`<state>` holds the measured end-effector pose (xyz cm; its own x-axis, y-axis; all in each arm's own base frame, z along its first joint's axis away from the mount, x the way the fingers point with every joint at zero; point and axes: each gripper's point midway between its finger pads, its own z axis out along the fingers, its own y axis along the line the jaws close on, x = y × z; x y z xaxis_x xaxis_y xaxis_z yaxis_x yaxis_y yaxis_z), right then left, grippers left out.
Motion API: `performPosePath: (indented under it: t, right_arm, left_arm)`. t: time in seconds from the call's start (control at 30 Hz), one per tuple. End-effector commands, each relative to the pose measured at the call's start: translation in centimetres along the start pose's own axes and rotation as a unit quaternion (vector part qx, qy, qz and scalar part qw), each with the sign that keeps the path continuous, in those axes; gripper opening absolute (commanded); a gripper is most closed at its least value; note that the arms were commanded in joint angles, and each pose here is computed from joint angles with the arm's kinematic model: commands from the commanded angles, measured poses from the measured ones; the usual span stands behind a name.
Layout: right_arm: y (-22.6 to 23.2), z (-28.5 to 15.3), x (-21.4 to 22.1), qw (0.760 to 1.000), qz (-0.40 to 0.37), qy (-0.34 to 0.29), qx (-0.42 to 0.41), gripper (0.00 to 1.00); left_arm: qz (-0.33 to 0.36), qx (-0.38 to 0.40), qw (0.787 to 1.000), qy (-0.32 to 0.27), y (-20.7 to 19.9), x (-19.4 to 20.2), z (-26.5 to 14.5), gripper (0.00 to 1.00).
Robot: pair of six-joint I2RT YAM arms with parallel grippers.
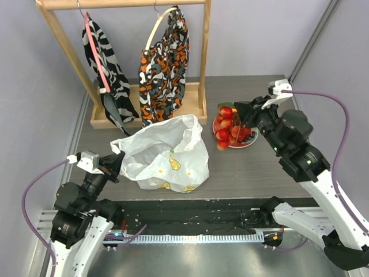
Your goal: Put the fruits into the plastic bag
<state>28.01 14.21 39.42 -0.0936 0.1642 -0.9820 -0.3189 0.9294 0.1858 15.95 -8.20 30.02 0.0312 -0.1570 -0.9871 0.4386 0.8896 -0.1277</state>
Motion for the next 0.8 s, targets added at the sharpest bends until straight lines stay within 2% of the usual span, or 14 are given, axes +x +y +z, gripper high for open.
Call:
performPosePath:
  t: [0.0,0.13,0.27,0.37,0.4,0.43,0.5,0.57,0.77]
  right_arm:
    - [7.2,-3.7,-5.7,0.978,0.086,-0.061,-0.182,0.01]
    - [9.4,-4.2,-5.8,0.965,0.105,-0.053,-0.233,0.01]
    - [13.7,-4.6,-5.3,0.947,0.115,-0.035,-0.298,0.01]
    - [16.4,-3.8,-5.1,0.947,0.094,-0.029,-0.305,0.01]
    - [18.7,-4.7,-4.4,0.939,0.079,-0.018,-0.333,0.01]
    - [19.8,-3.8,-4.0,0.944,0.072,-0.013,-0.323,0.01]
    - [22.9,-4.7,-3.5,0.934,0.055,-0.011,-0.352,0.01]
    - [24.9,-3.6,-2.5,0.936,0.043,0.001,-0.349,0.01]
    - [27.7,-0.5,-1.1,0.940,0.043,0.001,-0.338,0.01]
  left_arm:
    - [0.006,0.005,1.000,-0.004,-0.2,-0.4,0.0,0.00]
    - [0.005,0.005,1.000,-0.005,-0.2,-0.3,-0.1,0.00]
    - [0.005,0.008,1.000,-0.003,-0.3,-0.3,0.0,0.00]
    - [0.005,0.010,1.000,-0.002,-0.3,-0.2,0.1,0.00]
    - [0.005,0.009,1.000,-0.002,-0.3,-0.2,0.0,0.00]
    - [0.006,0.009,1.000,-0.002,-0.3,-0.2,0.0,0.00]
    - [0.005,0.010,1.000,-0.002,-0.3,-0.2,0.0,0.00]
    - [0.006,0.010,1.000,-0.002,-0.3,-0.2,0.0,0.00]
    - [0.005,0.016,1.000,-0.004,-0.5,-0.3,-0.1,0.00]
